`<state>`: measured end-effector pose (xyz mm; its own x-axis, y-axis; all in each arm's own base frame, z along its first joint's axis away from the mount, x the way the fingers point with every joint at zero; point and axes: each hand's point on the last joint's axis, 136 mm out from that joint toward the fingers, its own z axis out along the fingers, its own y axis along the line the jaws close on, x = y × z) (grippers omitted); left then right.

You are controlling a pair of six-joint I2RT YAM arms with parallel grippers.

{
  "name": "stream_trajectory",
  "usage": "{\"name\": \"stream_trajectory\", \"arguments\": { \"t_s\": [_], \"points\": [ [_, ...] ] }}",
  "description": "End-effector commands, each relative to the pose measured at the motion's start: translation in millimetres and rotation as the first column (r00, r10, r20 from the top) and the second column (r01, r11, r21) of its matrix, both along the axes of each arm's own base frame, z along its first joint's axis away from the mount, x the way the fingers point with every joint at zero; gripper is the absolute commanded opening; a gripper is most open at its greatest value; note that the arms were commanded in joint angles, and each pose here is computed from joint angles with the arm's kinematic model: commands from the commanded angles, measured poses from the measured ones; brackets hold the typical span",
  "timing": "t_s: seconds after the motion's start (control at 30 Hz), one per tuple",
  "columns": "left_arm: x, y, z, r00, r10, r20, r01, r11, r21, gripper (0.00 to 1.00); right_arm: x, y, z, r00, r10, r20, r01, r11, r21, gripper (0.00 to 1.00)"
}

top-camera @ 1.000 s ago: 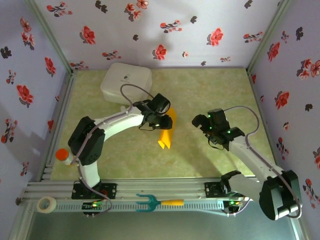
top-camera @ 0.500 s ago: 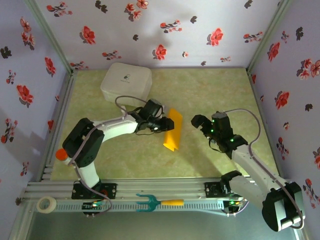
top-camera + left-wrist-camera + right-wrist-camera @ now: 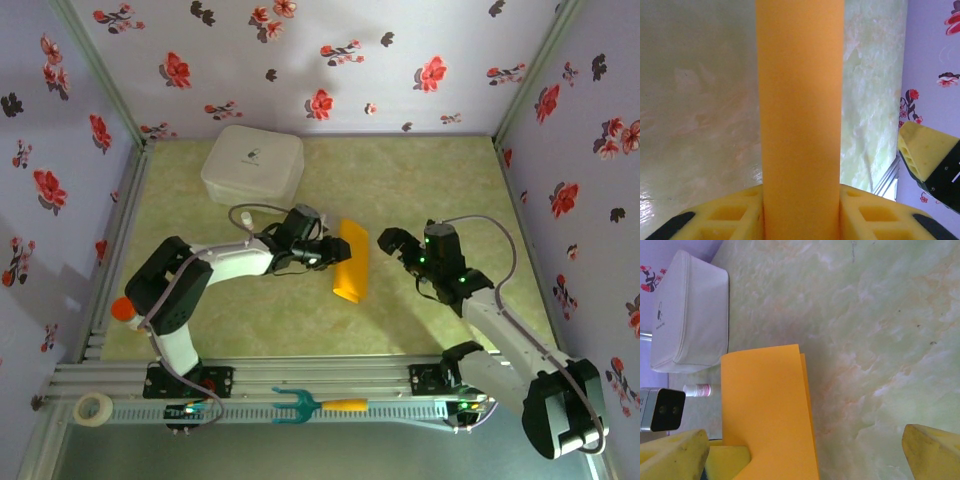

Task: Fold a paper plane with a square sheet of paper (pick it up from the middle)
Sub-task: First fold the square sheet of paper in half at the center of the table, then hold the square sheet of paper at the center of the table.

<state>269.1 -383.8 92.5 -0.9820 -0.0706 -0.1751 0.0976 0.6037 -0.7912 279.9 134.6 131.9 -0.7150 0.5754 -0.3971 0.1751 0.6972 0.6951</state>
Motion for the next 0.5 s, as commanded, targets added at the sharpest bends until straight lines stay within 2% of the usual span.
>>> {"name": "stream_trajectory", "arguments": {
  "t_s": [0.0,0.47],
  "points": [
    [-0.3,-1.4,-5.2,0.999,0.008,-0.031,-0.009,1.0,-0.03,0.37,2.0,6.5,0.6,1.0,0.031,0.003,-0.031,0.999,0.028,0.99],
    [-3.3,12.5,-43.0,0.991,0.097,-0.089,-0.095,0.995,0.031,0.37,7.7,29.7,-16.2,0.992,0.095,-0.082,-0.084,0.989,0.125,0.99]
  ]
}}
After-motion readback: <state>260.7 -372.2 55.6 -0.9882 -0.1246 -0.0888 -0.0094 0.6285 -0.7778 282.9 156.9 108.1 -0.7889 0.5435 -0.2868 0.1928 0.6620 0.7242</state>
